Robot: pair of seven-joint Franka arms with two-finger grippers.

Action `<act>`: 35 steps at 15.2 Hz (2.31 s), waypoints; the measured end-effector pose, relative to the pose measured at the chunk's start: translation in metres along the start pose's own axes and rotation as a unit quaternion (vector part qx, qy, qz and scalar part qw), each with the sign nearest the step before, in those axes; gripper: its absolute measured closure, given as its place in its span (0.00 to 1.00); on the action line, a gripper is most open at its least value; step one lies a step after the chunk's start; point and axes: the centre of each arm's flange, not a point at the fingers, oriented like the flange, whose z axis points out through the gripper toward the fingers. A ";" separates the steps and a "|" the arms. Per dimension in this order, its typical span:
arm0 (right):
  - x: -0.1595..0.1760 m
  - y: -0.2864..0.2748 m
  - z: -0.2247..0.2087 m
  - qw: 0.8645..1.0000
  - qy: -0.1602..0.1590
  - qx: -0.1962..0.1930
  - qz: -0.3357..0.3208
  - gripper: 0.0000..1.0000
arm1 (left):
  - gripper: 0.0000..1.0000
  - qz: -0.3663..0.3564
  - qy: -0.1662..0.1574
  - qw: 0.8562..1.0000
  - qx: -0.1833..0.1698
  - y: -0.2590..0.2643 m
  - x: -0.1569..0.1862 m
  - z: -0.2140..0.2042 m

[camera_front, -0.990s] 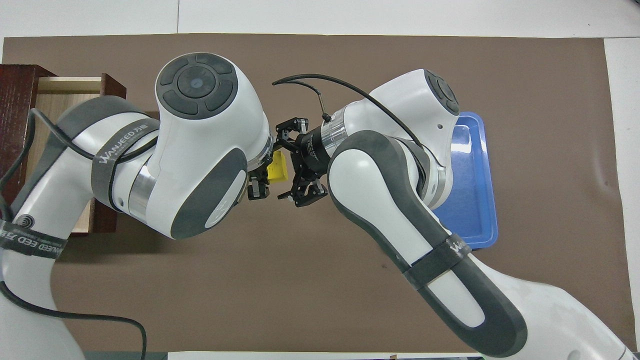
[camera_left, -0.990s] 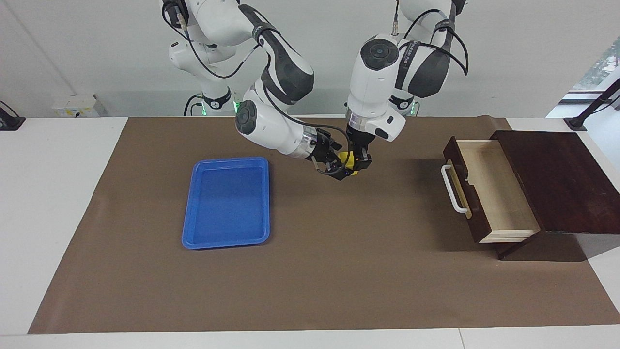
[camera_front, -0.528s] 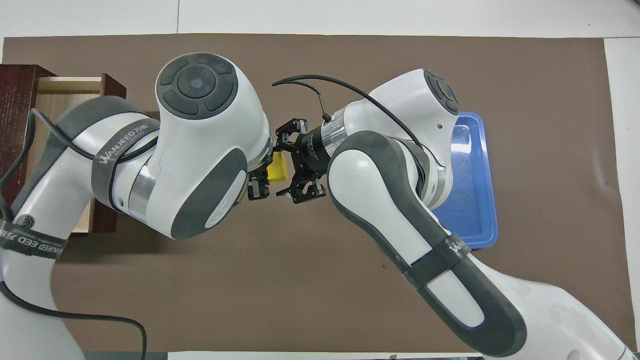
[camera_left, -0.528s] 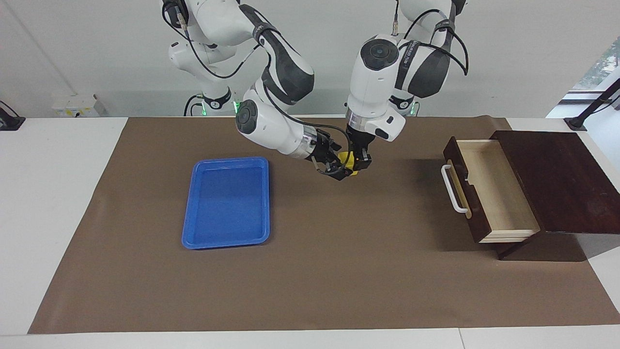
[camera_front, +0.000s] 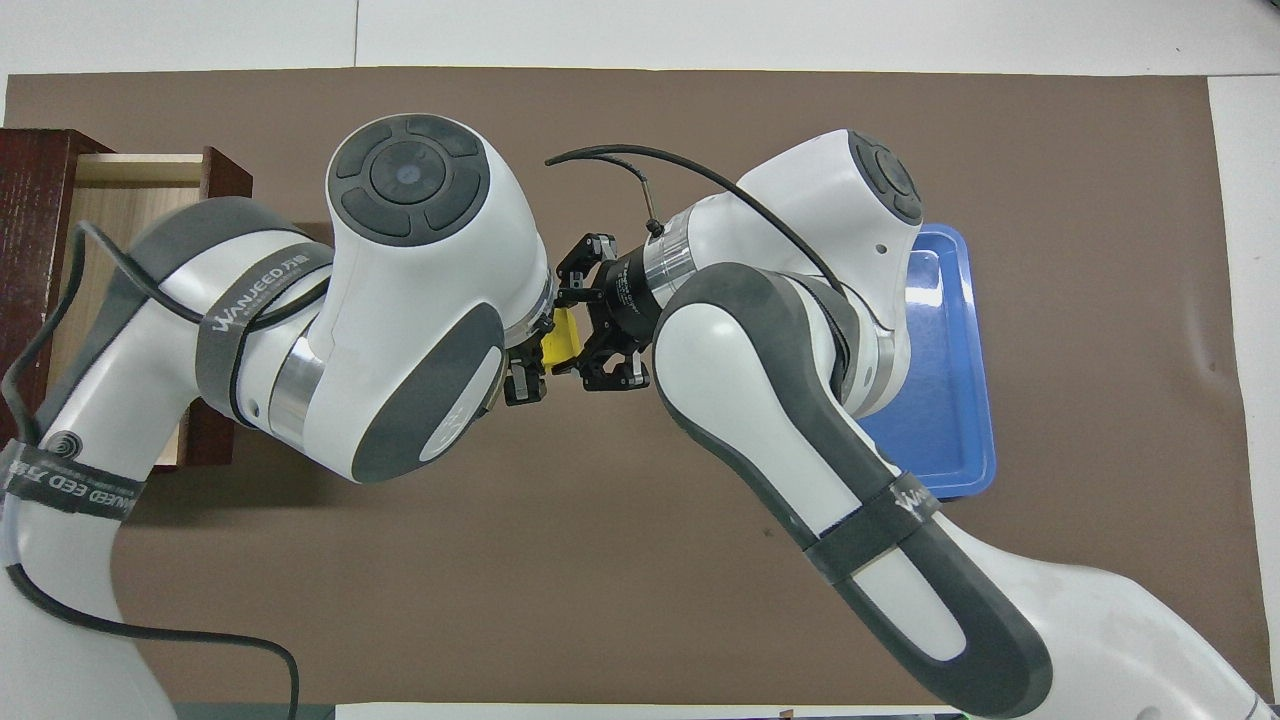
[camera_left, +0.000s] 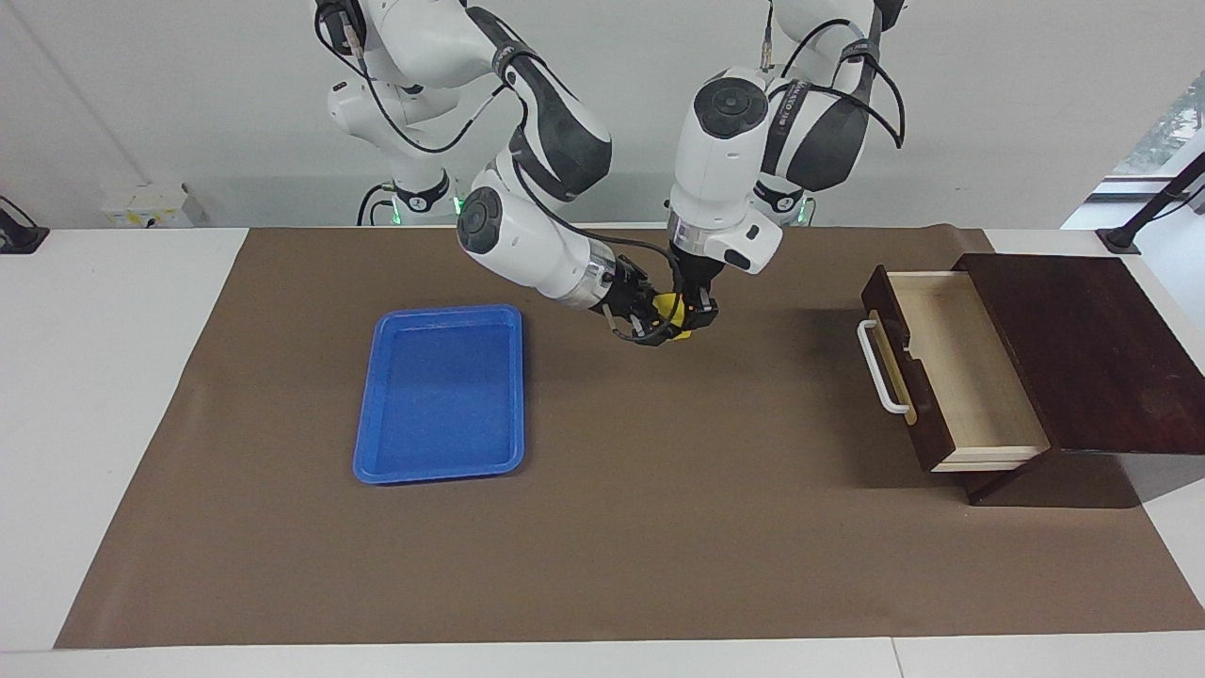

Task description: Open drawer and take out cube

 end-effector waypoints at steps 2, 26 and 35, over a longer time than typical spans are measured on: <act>0.000 0.000 -0.001 1.000 0.003 0.000 -0.002 0.44 | 0.40 0.000 0.000 1.000 -0.001 0.001 0.001 0.000; 0.303 0.040 -0.168 0.998 0.051 -0.014 0.037 0.44 | 0.00 0.158 0.163 0.974 -0.021 0.085 0.254 0.079; 0.369 0.091 -0.168 0.999 0.037 -0.022 0.018 0.44 | 0.00 0.196 0.165 0.967 -0.008 0.104 0.342 0.077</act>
